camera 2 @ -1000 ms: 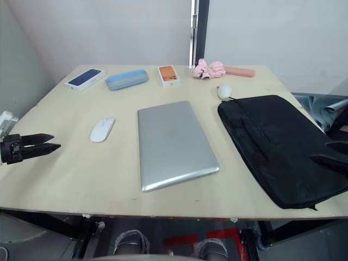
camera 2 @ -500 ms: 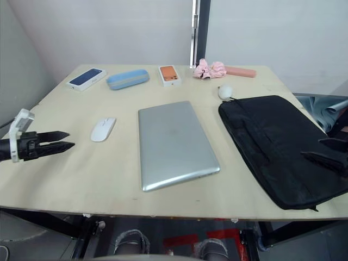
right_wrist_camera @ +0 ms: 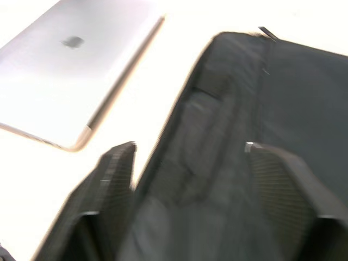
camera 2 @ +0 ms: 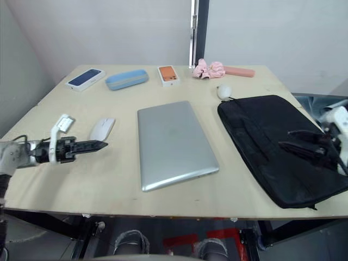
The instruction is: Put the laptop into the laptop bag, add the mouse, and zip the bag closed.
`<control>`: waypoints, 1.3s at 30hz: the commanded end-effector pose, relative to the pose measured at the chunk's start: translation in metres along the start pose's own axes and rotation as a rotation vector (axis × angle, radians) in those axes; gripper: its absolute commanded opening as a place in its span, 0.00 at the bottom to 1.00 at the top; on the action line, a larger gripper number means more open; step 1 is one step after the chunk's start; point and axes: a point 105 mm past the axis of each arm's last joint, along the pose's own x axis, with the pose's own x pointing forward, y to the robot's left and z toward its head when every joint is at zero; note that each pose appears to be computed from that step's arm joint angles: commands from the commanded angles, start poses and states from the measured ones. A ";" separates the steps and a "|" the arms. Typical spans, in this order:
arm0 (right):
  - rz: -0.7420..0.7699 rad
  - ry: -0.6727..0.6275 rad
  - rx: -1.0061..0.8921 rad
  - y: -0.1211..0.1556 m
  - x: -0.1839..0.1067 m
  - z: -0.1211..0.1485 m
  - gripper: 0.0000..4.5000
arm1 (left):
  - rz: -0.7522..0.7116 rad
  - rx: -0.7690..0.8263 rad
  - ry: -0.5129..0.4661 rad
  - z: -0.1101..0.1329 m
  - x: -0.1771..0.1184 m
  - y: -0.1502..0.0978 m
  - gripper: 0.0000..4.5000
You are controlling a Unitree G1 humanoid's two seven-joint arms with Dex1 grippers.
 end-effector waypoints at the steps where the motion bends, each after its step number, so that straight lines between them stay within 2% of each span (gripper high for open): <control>1: 0.029 -0.031 -0.045 0.014 0.013 0.014 0.36 | -0.056 -0.099 -0.055 0.016 0.011 -0.006 1.00; 5: 0.058 -0.085 -0.061 0.026 0.033 0.027 0.04 | -0.073 -0.192 -0.062 0.020 0.029 -0.003 1.00; 6: 0.076 -0.091 -0.077 0.033 0.041 0.029 0.02 | -0.063 -0.205 -0.048 0.017 0.034 0.000 1.00; 9: 0.073 -0.102 -0.139 0.042 0.070 0.034 0.02 | 0.004 -0.213 0.018 0.002 0.045 0.014 1.00; 12: 0.056 -0.100 -0.153 0.041 0.077 0.034 0.02 | 0.017 -0.215 0.030 0.000 0.046 0.018 1.00; 15: -0.014 -0.020 -0.194 0.032 0.135 0.031 0.02 | 0.047 -0.267 -0.007 0.007 0.064 0.029 1.00; 17: -0.034 0.028 -0.189 0.032 0.155 0.027 0.02 | 0.052 -0.288 -0.021 0.009 0.070 0.032 1.00; 22: -0.063 0.137 -0.198 0.028 0.187 0.009 0.02 | 0.063 -0.308 -0.032 0.011 0.079 0.037 1.00; 26: -0.102 0.227 -0.218 0.022 0.221 -0.006 0.02 | 0.098 -0.293 0.011 0.003 0.086 0.043 1.00; 30: -0.021 0.263 -0.188 0.036 0.238 -0.017 0.02 | 0.098 -0.294 0.014 0.004 0.087 0.043 1.00; 39: 0.230 0.207 -0.065 0.082 0.249 -0.011 0.02 | 0.121 -0.261 0.151 -0.015 0.091 0.045 1.00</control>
